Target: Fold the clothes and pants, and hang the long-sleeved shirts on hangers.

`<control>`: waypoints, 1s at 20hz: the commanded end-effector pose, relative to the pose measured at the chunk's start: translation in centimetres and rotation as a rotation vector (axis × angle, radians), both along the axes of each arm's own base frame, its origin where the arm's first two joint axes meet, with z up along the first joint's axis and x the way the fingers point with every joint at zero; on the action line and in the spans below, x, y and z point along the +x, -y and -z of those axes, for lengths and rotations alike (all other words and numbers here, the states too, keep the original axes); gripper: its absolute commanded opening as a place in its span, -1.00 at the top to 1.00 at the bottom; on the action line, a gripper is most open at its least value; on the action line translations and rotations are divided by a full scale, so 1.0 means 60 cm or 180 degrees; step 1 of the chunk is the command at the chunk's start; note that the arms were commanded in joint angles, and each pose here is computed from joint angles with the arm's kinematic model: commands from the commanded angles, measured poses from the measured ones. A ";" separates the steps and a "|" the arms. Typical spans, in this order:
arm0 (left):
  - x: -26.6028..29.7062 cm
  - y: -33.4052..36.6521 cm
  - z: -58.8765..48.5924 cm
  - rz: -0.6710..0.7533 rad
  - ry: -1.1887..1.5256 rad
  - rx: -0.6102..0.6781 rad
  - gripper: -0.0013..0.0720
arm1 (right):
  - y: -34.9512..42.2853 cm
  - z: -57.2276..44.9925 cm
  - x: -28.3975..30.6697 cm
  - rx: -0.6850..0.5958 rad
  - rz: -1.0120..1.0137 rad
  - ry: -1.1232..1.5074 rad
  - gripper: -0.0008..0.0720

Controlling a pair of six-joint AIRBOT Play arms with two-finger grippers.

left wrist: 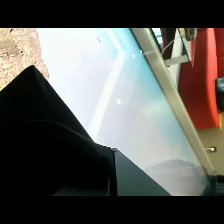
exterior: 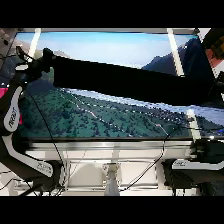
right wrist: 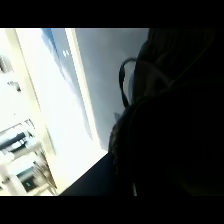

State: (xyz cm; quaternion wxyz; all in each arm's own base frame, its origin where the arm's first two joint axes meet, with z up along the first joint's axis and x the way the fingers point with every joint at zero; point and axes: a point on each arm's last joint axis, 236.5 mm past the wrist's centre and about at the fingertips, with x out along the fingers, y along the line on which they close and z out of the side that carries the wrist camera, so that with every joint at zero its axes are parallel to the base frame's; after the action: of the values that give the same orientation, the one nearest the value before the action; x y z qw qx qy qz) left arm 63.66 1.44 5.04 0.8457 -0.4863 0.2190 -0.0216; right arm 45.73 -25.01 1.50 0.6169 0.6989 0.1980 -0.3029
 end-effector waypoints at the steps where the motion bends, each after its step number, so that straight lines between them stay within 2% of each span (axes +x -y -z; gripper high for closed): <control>1: 0.029 0.000 0.013 -0.0010 0.0007 -0.0090 0.97 | 0.012 0.025 0.007 0.0159 0.0230 -0.0005 0.95; 9: 0.058 0.023 0.021 0.0056 0.0043 -0.0140 0.97 | 0.025 0.007 0.062 0.0182 0.0305 0.0152 0.94; 13: 0.064 0.015 0.049 -0.0085 -0.0059 -0.0281 0.96 | 0.011 0.024 0.082 0.0350 0.0343 0.0131 0.94; 15: 0.077 -0.004 0.056 -0.0390 -0.0042 -0.0494 0.94 | 0.008 0.030 0.100 0.0543 0.0568 0.0235 0.93; 16: 0.085 -0.021 0.056 -0.0587 -0.0011 -0.0547 0.47 | 0.010 0.023 0.116 0.0534 0.0610 0.0335 0.93; 17: 0.091 -0.033 0.058 -0.0682 0.0012 -0.0515 0.08 | 0.015 0.015 0.132 0.0461 0.0589 0.0392 0.78; 18: 0.097 -0.036 0.056 -0.0693 0.0038 -0.0508 0.00 | 0.022 0.003 0.150 0.0324 0.0475 0.0431 0.50; 19: 0.103 -0.039 0.053 -0.0697 0.0065 -0.0508 0.00 | 0.023 -0.007 0.165 0.0116 0.0237 0.0422 -0.01; 20: 0.106 -0.043 0.050 -0.0704 0.0084 -0.0505 0.00 | 0.024 -0.018 0.179 -0.0088 -0.0013 0.0413 -0.23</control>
State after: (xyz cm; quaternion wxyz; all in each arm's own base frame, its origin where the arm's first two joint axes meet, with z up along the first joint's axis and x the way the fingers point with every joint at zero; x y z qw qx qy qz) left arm 69.23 2.77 1.96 0.8080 -0.5629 0.1714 0.0303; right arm 54.25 -26.36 1.38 0.5821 0.7484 0.1352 -0.2876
